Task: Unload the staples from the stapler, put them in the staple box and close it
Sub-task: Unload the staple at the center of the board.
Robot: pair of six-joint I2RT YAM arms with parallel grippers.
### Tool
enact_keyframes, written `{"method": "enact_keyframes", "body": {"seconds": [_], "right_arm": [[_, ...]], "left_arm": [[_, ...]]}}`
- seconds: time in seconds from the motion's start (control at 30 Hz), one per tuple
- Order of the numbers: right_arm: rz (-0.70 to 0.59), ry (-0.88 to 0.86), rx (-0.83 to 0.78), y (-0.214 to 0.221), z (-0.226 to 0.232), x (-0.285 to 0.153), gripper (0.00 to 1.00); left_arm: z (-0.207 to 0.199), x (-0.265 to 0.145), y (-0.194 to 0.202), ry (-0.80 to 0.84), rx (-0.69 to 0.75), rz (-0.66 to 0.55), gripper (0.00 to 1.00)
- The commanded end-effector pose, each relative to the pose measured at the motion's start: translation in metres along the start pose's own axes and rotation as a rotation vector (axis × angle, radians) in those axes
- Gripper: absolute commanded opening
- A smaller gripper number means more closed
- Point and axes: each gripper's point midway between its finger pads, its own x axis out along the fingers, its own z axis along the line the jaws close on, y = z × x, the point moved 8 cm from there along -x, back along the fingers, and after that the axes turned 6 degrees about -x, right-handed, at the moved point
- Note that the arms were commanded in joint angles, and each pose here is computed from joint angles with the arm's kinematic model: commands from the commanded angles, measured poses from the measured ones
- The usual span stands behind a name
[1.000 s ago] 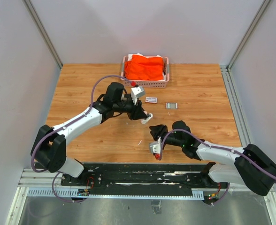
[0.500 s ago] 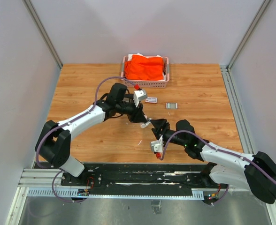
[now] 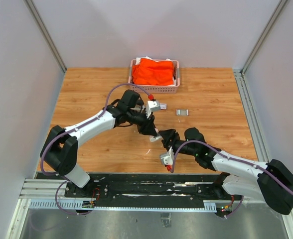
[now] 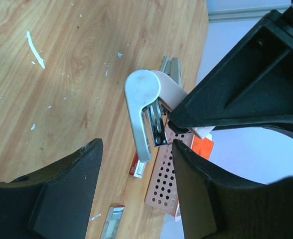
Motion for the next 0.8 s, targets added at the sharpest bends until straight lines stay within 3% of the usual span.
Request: {"method": "enact_keyframes", "body": {"seconds": [0.0, 0.33, 0.77], "right_arm": [[-0.048, -0.03, -0.021, -0.005, 0.0, 0.004, 0.6], [-0.047, -0.067, -0.016, -0.004, 0.004, 0.008, 0.59], [-0.012, -0.014, 0.13, -0.002, -0.004, 0.016, 0.55]], "left_arm": [[-0.004, 0.001, -0.008, 0.038, 0.032, -0.01, 0.0], [-0.004, 0.004, -0.008, 0.046, 0.009, -0.003, 0.0], [-0.003, 0.0, -0.023, -0.037, -0.031, -0.158, 0.0]]}}
